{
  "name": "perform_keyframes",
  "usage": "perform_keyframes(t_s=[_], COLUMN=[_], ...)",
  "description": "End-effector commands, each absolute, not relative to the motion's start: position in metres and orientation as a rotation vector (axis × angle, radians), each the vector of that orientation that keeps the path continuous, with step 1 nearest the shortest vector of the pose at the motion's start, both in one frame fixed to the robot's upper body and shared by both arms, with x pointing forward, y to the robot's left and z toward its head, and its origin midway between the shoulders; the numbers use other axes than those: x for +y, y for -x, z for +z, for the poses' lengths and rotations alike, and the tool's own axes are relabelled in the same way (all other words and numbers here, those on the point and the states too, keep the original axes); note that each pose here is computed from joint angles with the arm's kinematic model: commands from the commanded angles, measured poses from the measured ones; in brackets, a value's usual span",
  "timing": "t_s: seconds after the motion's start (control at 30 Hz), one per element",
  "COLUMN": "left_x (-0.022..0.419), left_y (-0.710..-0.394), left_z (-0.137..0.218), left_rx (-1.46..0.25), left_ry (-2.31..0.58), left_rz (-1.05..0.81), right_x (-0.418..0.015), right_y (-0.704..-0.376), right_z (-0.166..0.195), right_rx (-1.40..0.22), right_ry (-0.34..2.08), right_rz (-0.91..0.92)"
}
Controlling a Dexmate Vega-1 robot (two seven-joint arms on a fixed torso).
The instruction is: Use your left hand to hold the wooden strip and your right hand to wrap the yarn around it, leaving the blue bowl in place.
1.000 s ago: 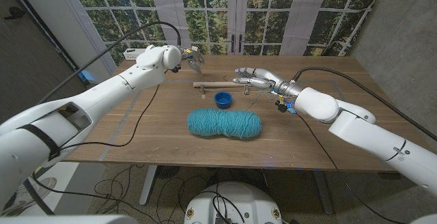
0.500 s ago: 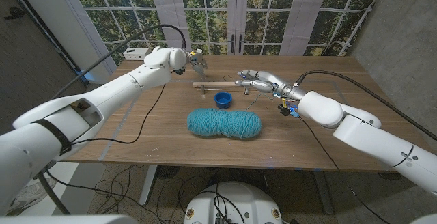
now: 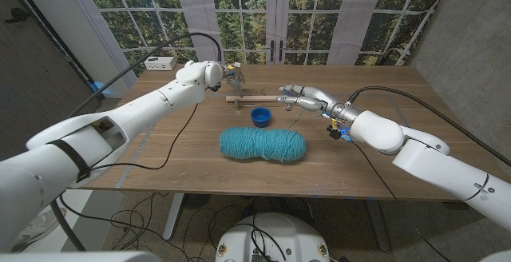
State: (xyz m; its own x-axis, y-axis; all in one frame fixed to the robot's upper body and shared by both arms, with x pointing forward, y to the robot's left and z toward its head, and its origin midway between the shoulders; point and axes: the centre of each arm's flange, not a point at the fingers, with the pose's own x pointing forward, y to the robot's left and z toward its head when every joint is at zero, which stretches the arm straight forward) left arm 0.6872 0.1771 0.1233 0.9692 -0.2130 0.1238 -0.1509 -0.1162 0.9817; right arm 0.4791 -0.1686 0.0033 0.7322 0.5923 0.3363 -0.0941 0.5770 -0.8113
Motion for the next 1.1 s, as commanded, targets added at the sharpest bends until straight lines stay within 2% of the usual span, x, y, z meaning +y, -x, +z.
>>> perform_keyframes(t_s=[0.03, 0.3, 1.1], left_x=[0.17, 0.171, 0.17], left_y=[-0.694, -0.704, -0.718], left_z=[0.109, 0.099, 0.074], left_rx=[-0.33, -0.319, -0.33], left_ry=[-1.685, -1.611, -1.614], left_rz=[-0.052, -0.129, -0.14], right_x=[-0.17, -0.171, -0.172], right_y=[-0.478, -0.479, -0.486], right_z=[-0.002, -0.002, -0.004], right_rx=[-0.636, -0.633, -0.623], right_ry=[0.858, 0.855, 0.836], right_rz=[0.443, 0.443, 0.446])
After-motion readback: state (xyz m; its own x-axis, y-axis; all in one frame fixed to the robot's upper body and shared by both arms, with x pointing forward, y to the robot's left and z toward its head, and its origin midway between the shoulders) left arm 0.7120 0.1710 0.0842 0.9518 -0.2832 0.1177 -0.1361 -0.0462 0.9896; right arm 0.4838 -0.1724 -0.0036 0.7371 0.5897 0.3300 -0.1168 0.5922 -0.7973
